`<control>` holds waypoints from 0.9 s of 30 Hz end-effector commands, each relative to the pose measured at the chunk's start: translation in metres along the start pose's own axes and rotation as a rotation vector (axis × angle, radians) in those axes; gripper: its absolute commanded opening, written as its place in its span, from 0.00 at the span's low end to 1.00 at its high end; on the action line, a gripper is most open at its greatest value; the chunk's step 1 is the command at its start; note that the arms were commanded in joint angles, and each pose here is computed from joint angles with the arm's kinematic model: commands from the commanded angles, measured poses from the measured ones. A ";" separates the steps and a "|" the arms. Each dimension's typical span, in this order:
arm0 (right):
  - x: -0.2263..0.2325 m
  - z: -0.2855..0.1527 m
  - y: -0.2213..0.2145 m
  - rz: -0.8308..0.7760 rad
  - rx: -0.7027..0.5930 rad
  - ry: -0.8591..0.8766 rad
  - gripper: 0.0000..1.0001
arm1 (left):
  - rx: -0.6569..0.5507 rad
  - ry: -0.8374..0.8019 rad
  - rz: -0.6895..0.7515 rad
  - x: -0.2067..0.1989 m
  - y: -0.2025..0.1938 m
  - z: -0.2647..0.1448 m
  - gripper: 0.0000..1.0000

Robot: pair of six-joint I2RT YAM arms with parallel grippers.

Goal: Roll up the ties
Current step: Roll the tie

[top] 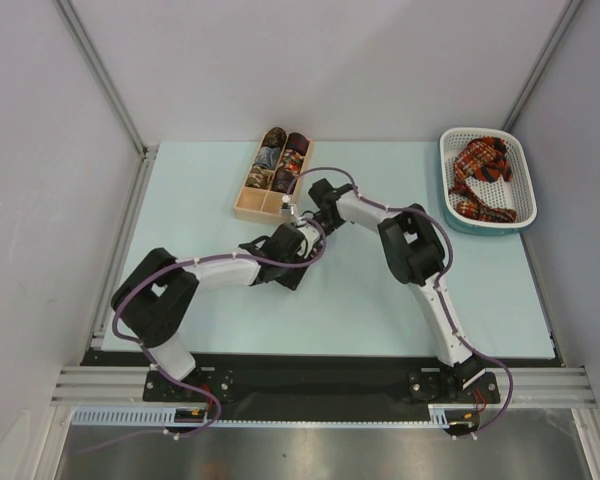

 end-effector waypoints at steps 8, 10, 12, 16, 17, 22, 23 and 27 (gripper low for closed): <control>0.037 -0.032 -0.016 -0.046 -0.099 -0.094 0.27 | 0.007 -0.359 0.157 -0.101 0.010 0.000 0.48; 0.034 -0.031 -0.023 -0.037 -0.102 -0.101 0.27 | 0.005 -0.328 0.156 -0.096 0.011 0.001 0.55; 0.033 -0.031 -0.025 -0.025 -0.107 -0.102 0.27 | 0.013 -0.296 0.159 -0.090 0.009 0.001 0.73; 0.028 -0.026 -0.029 -0.027 -0.112 -0.082 0.27 | -0.008 -0.258 0.154 -0.081 0.013 -0.003 0.90; 0.027 -0.025 -0.028 -0.027 -0.112 -0.084 0.27 | -0.015 -0.252 0.152 -0.079 0.015 -0.004 0.92; 0.027 -0.026 -0.025 -0.030 -0.110 -0.096 0.27 | -0.041 -0.172 0.146 -0.066 0.022 -0.017 1.00; 0.027 -0.027 -0.025 -0.030 -0.112 -0.099 0.26 | -0.045 -0.151 0.142 -0.063 0.022 -0.019 1.00; 0.029 -0.027 -0.022 -0.044 -0.114 -0.118 0.26 | -0.083 -0.068 0.099 -0.047 0.026 -0.024 1.00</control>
Point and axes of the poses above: each gripper's point midway between its finger pads, its own z axis out along the fingers, its own x axis along the line the jaws close on, y = z × x, the point moved 2 cm from there along -z, back along the fingers, and after that the axes turned 1 degree about z, right-handed, at the moved point
